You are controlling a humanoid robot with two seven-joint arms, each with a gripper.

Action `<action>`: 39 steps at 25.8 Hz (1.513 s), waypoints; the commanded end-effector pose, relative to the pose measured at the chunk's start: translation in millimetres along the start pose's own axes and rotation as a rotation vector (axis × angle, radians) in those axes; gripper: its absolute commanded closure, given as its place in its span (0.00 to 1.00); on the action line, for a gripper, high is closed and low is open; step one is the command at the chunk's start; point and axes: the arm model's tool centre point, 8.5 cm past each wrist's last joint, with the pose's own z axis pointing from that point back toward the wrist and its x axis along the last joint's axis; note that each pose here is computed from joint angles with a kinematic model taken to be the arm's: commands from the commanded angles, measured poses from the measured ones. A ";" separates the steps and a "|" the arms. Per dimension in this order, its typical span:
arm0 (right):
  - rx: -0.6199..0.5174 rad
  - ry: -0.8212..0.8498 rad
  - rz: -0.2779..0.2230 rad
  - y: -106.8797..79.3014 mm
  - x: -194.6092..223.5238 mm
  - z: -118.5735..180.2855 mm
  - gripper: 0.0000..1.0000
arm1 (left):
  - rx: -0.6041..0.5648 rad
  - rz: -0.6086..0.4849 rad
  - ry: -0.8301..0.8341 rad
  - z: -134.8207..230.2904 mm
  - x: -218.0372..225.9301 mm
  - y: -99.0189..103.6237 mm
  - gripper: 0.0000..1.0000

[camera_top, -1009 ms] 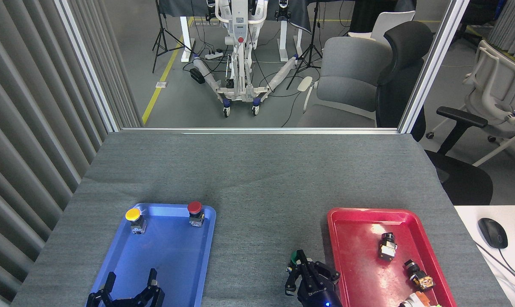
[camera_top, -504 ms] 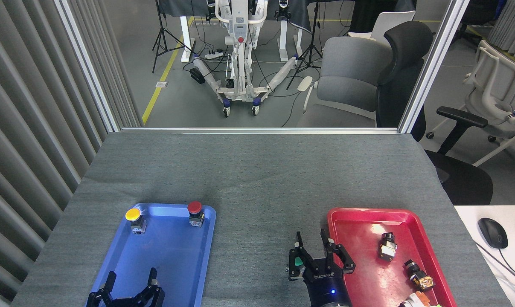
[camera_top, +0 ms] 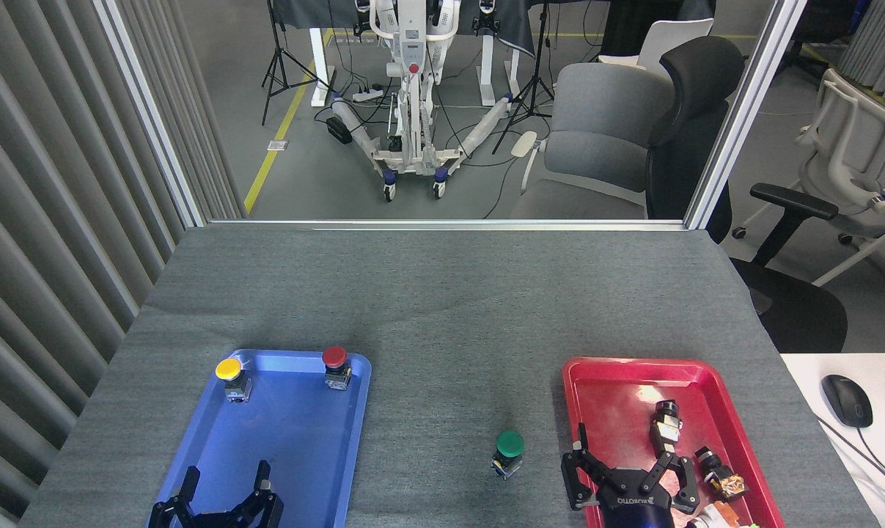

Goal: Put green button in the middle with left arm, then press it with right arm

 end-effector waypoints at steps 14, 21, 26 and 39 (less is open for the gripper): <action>0.009 -0.005 0.027 2.1 -11.1 9.8 0.00 | -0.006 0.003 0.000 1.3 0.4 -1.2 0.01; 0.010 -0.007 0.024 1.1 -10.2 12.1 0.00 | 0.034 0.013 -0.028 -2.0 5.7 12.6 0.01; 0.011 -0.006 0.024 1.6 -10.4 12.6 0.00 | 0.039 0.015 -0.023 -1.8 4.2 13.8 0.01; 0.010 -0.006 0.024 1.1 -10.4 12.5 0.00 | 0.039 0.023 -0.023 -1.8 3.8 14.0 0.01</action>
